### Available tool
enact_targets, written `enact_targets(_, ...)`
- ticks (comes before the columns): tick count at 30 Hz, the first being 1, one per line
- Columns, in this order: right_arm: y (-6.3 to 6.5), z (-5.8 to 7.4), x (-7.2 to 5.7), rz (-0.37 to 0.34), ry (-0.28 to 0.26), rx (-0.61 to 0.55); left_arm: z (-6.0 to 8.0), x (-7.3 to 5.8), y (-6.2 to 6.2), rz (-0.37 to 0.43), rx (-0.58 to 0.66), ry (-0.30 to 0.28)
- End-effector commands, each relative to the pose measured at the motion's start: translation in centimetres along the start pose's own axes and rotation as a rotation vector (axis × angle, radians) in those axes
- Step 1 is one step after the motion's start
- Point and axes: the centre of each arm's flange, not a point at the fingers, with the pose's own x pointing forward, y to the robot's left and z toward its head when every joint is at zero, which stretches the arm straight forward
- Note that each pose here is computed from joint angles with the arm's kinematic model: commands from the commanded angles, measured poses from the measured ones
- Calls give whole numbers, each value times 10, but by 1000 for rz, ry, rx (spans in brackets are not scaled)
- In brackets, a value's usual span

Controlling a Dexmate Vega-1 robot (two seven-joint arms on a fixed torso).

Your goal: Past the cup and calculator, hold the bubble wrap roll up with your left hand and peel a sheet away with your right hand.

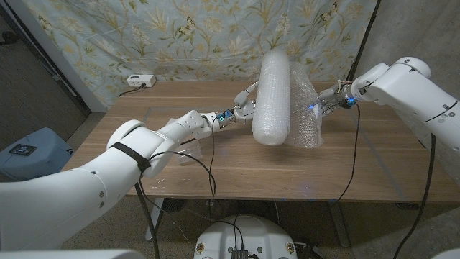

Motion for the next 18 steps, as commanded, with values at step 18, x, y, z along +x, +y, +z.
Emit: enact_targets(18,-15,-5,12,-19,74,14,12,-11,10,36,21,-75)
